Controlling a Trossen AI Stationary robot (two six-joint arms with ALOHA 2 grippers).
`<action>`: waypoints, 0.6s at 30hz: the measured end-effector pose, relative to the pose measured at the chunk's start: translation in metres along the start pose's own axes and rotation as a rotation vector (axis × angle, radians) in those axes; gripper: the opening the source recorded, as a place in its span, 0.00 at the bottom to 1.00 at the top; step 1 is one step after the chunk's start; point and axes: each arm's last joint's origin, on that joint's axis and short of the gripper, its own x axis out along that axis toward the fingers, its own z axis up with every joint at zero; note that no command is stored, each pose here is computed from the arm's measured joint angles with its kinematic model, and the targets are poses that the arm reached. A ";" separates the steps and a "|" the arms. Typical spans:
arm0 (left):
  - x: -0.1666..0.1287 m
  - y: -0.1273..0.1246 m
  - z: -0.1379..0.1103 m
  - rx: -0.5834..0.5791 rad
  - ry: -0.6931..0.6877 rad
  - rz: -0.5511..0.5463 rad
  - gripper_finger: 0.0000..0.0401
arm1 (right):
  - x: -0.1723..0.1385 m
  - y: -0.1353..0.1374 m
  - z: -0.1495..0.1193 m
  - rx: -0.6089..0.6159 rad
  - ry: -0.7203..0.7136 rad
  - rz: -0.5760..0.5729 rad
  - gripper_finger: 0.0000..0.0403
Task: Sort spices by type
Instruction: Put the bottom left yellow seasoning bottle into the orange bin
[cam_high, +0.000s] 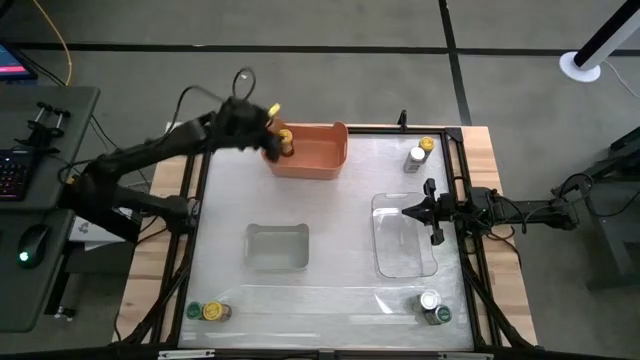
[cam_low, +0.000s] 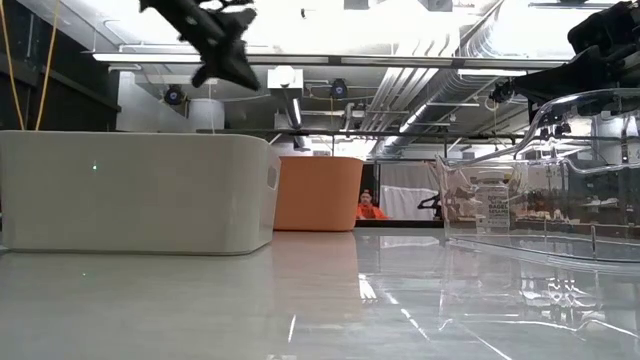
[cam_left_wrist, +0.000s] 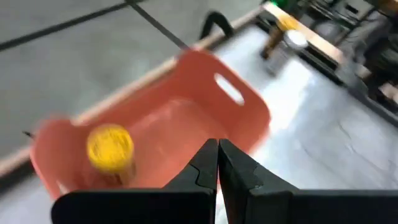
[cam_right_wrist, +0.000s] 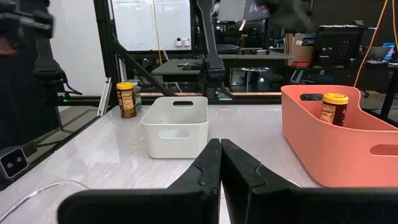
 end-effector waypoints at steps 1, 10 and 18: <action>-0.007 -0.005 -0.012 0.003 0.000 -0.028 0.00 | 0.000 0.000 0.000 0.000 0.000 0.000 0.00; -0.082 -0.040 -0.102 -0.058 -0.097 -0.454 0.00 | 0.000 0.000 0.000 0.000 0.000 0.000 0.00; -0.126 -0.061 -0.114 0.323 0.128 -0.729 0.00 | 0.000 0.000 0.000 0.000 0.000 0.000 0.00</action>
